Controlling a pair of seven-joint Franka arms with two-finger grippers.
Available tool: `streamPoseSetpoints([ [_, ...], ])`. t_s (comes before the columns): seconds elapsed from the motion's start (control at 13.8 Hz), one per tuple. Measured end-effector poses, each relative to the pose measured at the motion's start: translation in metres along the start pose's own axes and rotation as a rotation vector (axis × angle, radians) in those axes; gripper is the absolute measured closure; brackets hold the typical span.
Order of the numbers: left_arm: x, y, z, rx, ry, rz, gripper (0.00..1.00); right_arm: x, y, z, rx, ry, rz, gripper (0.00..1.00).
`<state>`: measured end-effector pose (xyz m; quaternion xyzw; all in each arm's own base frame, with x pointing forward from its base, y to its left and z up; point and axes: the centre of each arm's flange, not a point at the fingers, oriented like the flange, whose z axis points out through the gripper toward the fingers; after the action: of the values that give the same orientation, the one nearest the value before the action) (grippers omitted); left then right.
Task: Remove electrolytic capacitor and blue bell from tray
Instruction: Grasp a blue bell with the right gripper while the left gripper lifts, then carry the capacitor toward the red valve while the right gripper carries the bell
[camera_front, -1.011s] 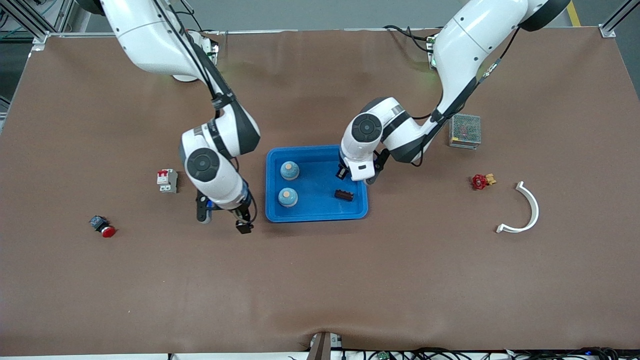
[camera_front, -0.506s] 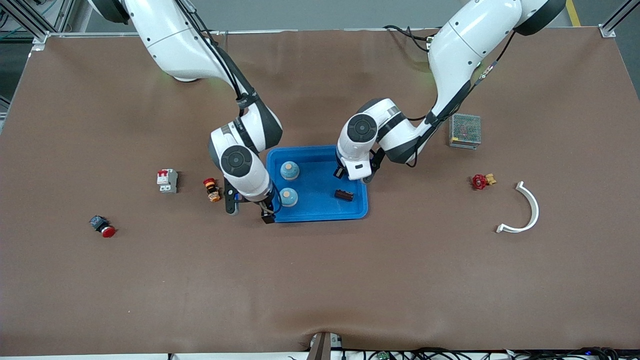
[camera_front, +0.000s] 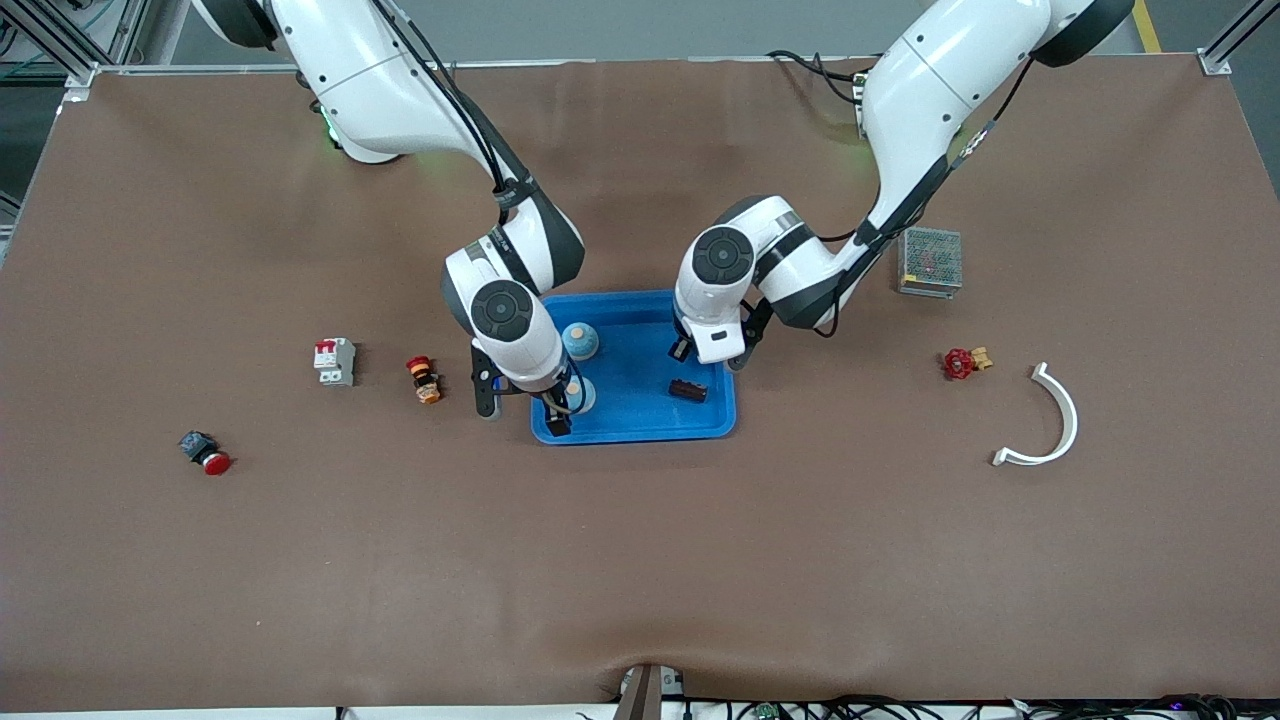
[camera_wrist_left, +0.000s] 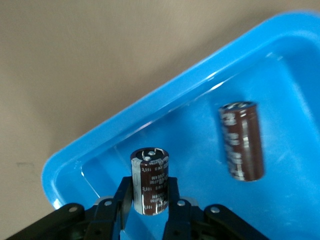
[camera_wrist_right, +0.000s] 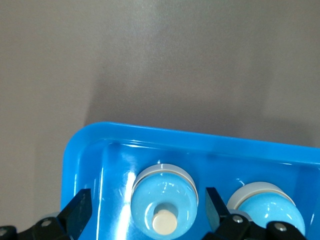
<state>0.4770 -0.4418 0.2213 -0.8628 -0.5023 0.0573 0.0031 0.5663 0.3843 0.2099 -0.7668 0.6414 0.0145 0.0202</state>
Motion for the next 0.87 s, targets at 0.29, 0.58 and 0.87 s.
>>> streamPoseSetpoints([
  [0.29, 0.021, 0.008, -0.059, -0.007, 0.065, 0.060, 0.67, -0.003, 0.003, 0.019, 0.002, 0.002, -0.001, 0.00],
  [0.58, 0.091, 0.005, -0.118, 0.006, 0.123, 0.133, 0.67, -0.004, 0.003, 0.025, 0.012, 0.000, 0.001, 0.00],
  [0.87, 0.172, -0.008, -0.143, 0.067, 0.129, 0.219, 0.67, -0.016, 0.002, 0.019, 0.026, -0.017, -0.013, 0.31],
])
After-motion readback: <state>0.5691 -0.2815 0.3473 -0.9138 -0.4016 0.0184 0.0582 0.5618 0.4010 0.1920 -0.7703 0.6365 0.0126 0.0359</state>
